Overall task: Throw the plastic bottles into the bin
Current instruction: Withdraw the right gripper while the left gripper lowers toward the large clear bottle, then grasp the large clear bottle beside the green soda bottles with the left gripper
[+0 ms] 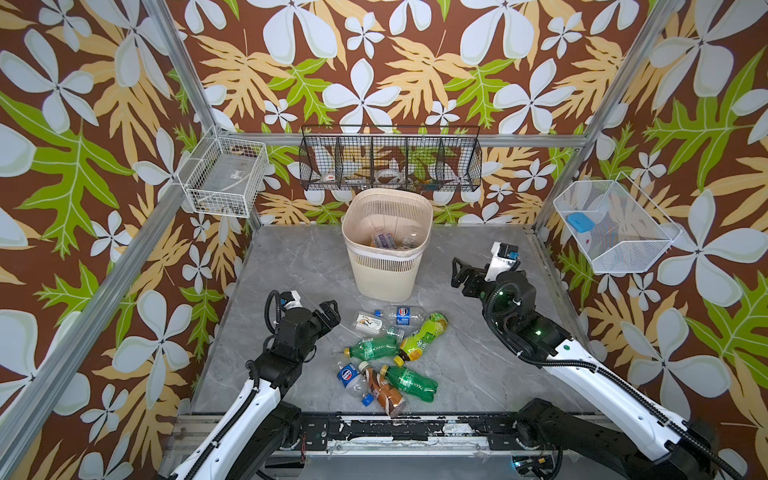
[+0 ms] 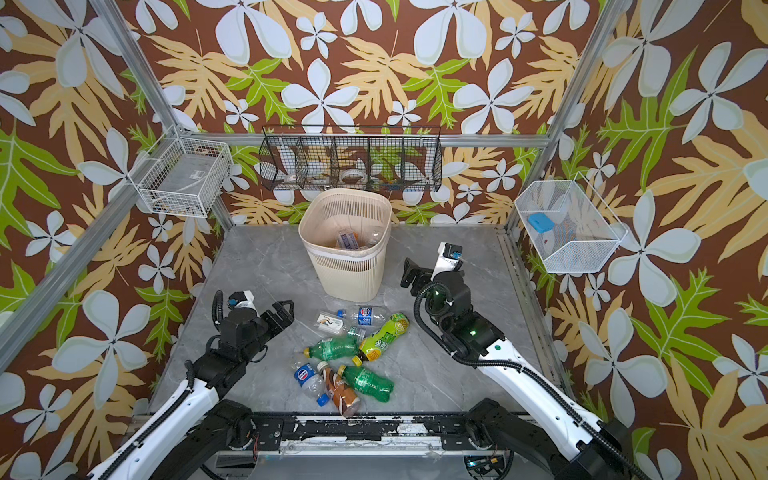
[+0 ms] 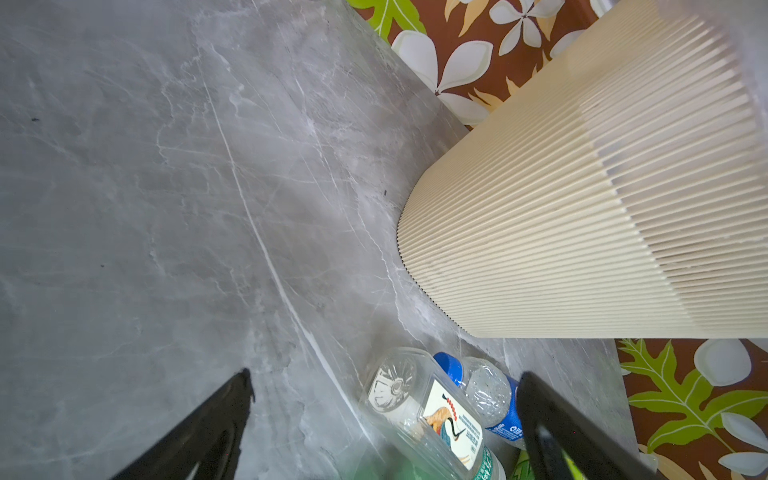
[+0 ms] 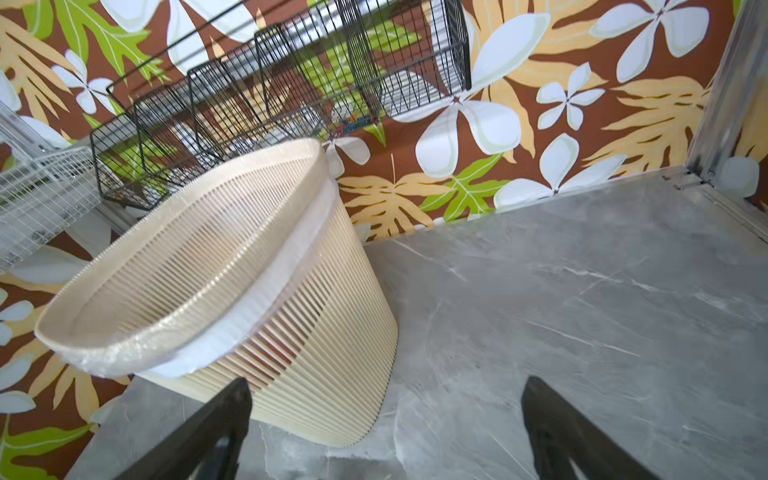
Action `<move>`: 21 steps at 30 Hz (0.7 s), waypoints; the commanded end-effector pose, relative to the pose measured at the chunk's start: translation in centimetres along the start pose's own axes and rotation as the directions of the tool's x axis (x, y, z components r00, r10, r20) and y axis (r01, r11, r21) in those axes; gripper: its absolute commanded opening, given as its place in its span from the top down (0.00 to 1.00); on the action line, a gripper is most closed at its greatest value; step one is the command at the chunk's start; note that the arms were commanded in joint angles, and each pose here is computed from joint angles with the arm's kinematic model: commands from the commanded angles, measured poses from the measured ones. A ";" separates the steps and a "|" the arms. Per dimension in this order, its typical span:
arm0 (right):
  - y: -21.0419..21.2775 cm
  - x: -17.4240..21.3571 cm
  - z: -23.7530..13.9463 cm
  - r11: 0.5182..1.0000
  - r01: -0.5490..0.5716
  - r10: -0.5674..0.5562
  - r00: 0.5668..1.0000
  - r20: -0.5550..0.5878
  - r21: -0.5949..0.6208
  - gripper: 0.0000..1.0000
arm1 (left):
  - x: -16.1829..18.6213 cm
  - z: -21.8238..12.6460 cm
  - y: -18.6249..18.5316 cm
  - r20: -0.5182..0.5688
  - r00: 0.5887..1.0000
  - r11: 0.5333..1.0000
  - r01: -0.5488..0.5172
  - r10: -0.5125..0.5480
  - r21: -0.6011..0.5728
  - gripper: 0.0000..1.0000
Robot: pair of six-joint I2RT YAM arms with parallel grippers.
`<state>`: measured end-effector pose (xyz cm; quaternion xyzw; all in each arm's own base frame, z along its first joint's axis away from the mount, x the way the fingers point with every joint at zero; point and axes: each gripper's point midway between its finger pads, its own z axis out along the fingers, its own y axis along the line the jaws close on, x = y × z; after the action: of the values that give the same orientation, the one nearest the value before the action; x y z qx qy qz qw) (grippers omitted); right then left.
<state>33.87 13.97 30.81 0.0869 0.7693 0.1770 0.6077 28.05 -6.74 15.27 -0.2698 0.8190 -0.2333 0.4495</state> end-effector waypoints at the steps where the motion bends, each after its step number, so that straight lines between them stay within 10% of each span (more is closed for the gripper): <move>1: 0.6 -0.9 0.7 1.000 0.023 -0.023 1.000 0.014 0.010 0.01 | 0.5 -0.1 -0.6 -0.038 0.999 0.999 0.019 -0.018 0.034 0.00; 21: 1.3 1.8 3.3 1.000 0.021 -0.021 0.998 -0.052 -0.009 0.00 | 9.2 -6.0 4.0 -0.413 0.899 0.985 0.091 -0.145 -0.148 0.15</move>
<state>36.38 16.51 28.27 0.0645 0.7950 0.1749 0.5772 20.11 -8.97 11.97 -0.2725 0.8806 -0.2709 0.2773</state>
